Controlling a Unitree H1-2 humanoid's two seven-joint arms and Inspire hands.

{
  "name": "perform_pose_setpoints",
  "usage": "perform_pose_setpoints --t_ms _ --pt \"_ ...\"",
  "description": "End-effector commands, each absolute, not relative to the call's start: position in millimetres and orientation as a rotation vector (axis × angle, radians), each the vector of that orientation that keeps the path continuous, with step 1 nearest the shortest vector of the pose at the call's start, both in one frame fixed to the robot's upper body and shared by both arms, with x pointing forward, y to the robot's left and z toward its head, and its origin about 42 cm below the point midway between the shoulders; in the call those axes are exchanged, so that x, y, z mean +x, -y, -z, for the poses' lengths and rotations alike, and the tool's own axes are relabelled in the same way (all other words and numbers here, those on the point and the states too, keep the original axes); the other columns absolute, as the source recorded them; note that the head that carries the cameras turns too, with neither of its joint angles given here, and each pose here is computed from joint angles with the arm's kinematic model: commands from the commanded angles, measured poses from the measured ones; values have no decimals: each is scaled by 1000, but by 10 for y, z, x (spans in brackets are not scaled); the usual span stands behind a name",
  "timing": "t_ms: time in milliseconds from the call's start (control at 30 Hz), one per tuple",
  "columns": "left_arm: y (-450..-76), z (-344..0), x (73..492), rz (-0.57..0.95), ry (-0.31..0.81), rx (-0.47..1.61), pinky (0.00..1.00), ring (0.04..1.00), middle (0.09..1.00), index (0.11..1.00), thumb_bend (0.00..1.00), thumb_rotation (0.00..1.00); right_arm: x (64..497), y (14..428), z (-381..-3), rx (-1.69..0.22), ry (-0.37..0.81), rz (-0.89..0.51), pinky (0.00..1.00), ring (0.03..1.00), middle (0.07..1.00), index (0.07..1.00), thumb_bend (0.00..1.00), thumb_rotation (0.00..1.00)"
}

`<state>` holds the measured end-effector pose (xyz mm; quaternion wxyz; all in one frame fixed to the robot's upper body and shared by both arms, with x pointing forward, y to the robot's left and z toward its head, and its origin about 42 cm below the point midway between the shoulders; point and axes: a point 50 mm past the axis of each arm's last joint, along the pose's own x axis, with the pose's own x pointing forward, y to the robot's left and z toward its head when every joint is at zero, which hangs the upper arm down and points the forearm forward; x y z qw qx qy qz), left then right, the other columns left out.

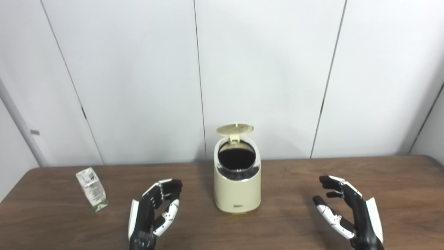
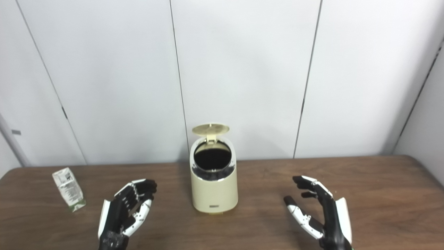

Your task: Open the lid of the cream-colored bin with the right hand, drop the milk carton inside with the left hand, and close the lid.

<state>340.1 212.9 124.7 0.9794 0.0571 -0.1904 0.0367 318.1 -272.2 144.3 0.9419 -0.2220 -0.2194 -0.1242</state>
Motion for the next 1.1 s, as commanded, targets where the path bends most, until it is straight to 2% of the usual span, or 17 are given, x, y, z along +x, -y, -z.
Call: perform_pose_setpoints --t_ms 0,33,100,167,300,400,467,500,533,600,667,767,867,900,1067 --pt "-2259 -1067 3258 -97 321 144 593 658 664 657 207 175 3137 2776 -1370 -448 474 267 585 686 705 675 299 423" --pt "-2272 -1075 3248 -99 325 144 594 659 663 658 209 167 3124 2769 -1342 -429 470 272 596 685 699 667 307 377" --pt "-2293 -1111 3229 -107 340 145 594 658 662 657 211 153 3104 2760 -1300 -396 454 281 597 680 693 661 316 350" --pt "-2317 -1186 3206 -122 373 158 584 651 654 651 229 191 3084 2759 -1274 -374 432 290 582 669 689 643 331 322" --pt "-2414 -1515 3201 -178 540 229 542 620 637 635 244 173 3061 2803 -1242 -390 430 294 562 657 682 631 297 252" --pt "-2574 -1772 3187 -229 606 260 528 624 652 656 322 277 3033 2850 -1214 -389 414 298 597 641 671 636 287 186" --pt "-2665 -1913 3161 -258 602 248 549 665 681 684 430 306 3015 2885 -1197 -384 410 296 628 656 674 656 282 174" --pt "-2731 -1997 3144 -269 603 257 553 673 687 688 450 312 3009 2903 -1188 -386 409 295 632 659 675 660 281 172" --pt "-2791 -2077 3130 -278 604 263 499 625 696 704 507 316 3003 2921 -1183 -384 410 293 653 673 679 668 279 210" --pt "-2925 -2222 3119 -303 612 285 288 444 700 719 551 312 2998 2948 -1174 -380 414 287 677 685 683 673 273 210" --pt "-3082 -2355 3125 -323 630 319 466 596 705 735 647 329 2997 2976 -1162 -374 417 284 686 704 695 676 266 181" --pt "-3351 -2522 3173 -327 642 372 606 696 723 748 732 364 2994 3028 -1149 -382 407 293 661 709 705 671 255 166" --pt "-3617 -2658 3242 -325 611 422 626 722 740 760 724 326 2989 3084 -1130 -384 395 294 649 715 706 673 244 118" --pt "-3706 -2705 3263 -325 593 431 628 730 751 770 724 294 2986 3111 -1122 -386 389 297 664 726 708 675 243 135" --pt "-3978 -2820 3307 -343 504 496 685 782 801 837 784 308 2986 3266 -1104 -413 358 306 660 727 715 696 224 152"
